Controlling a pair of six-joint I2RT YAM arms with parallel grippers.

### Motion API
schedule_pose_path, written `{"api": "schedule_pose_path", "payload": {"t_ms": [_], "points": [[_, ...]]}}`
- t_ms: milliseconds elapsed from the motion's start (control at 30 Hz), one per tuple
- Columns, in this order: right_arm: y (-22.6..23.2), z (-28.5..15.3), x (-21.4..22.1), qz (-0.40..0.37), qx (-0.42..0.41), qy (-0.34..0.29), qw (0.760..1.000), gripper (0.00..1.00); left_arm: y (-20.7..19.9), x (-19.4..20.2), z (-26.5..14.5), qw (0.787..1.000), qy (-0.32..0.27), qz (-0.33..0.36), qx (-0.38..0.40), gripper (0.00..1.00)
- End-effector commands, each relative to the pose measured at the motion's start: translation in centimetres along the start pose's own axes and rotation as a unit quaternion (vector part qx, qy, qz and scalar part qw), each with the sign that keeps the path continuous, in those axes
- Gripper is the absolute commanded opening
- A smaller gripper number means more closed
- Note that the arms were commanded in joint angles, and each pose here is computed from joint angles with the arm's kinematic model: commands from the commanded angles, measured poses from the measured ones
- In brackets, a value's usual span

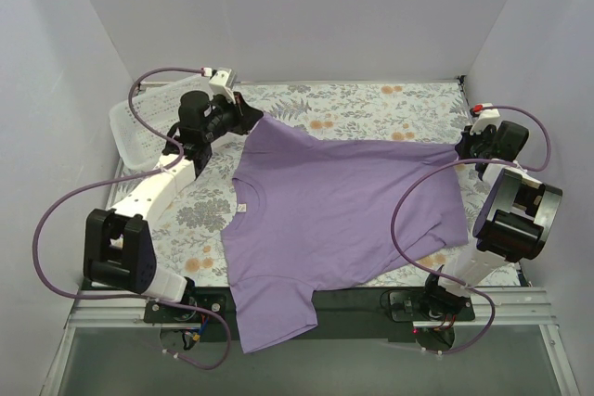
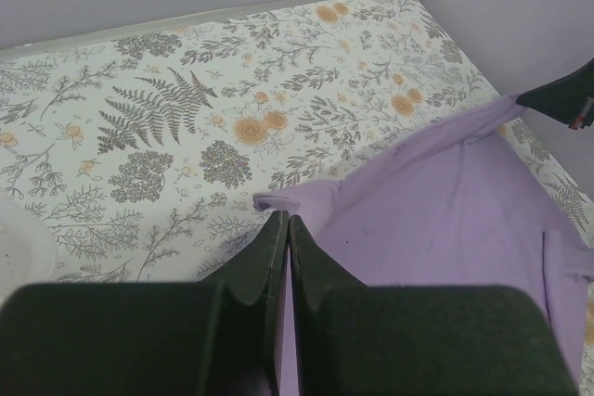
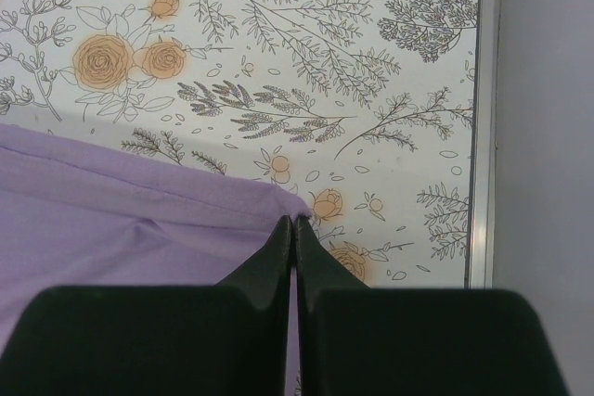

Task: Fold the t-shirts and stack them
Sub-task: Fold the tshirt

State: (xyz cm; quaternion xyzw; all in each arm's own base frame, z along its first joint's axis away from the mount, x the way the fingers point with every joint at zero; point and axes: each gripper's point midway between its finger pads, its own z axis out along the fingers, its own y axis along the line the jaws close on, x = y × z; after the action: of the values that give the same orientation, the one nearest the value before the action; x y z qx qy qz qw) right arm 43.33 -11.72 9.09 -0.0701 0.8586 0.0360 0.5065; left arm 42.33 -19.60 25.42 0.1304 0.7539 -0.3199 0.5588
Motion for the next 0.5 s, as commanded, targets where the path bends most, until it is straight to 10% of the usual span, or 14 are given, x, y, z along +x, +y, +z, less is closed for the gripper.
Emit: {"api": "schedule_pose_path", "payload": {"t_ms": [0, 467], "points": [[-0.2, -0.5, -0.5, -0.006, -0.002, -0.01, 1.0, 0.01, -0.8, -1.9, -1.7, 0.999, -0.027, 0.02, -0.001, 0.0], [-0.1, -0.6, 0.1, -0.008, -0.001, -0.005, 1.0, 0.01, -0.9, -1.1, -3.7, 0.999, -0.028, 0.03, -0.018, 0.0]]}}
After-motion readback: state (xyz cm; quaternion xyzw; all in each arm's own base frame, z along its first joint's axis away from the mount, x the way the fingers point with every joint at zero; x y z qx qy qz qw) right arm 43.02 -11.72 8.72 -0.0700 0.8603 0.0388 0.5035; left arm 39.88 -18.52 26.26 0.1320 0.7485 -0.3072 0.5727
